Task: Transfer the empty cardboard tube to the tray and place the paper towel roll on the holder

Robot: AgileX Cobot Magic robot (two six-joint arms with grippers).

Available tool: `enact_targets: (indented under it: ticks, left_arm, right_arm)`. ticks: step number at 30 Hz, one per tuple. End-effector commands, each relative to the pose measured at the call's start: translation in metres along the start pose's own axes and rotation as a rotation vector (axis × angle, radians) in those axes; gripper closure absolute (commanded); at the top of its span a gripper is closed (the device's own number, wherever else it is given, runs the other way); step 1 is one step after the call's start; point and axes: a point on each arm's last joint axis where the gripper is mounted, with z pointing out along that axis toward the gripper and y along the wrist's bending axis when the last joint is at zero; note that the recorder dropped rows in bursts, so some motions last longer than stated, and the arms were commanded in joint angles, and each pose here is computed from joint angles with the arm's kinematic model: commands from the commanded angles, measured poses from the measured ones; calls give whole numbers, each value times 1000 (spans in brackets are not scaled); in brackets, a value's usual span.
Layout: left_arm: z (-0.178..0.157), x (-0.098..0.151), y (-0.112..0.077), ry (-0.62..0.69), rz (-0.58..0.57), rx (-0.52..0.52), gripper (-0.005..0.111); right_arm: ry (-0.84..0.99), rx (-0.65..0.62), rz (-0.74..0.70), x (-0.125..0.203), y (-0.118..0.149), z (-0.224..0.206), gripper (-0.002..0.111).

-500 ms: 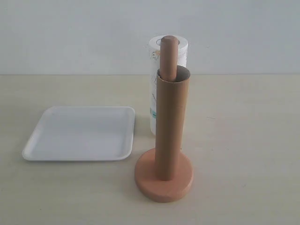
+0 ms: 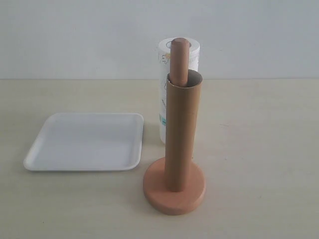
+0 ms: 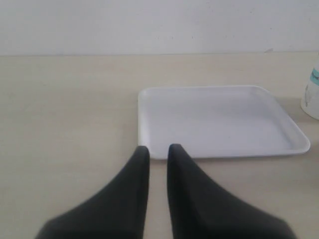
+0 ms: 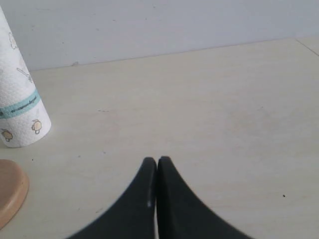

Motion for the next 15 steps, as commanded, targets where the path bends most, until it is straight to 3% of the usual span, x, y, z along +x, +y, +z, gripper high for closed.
enact_targets:
  ticks: [1,15]
  left_arm:
    - [0,1,0,-3,-5,5,94]
    - [0,1,0,-3,-5,5,94]
  right_arm:
    - [-11,5,-4,-1,0,0,108]
    - [-17,4,-5,-1,0,0,108]
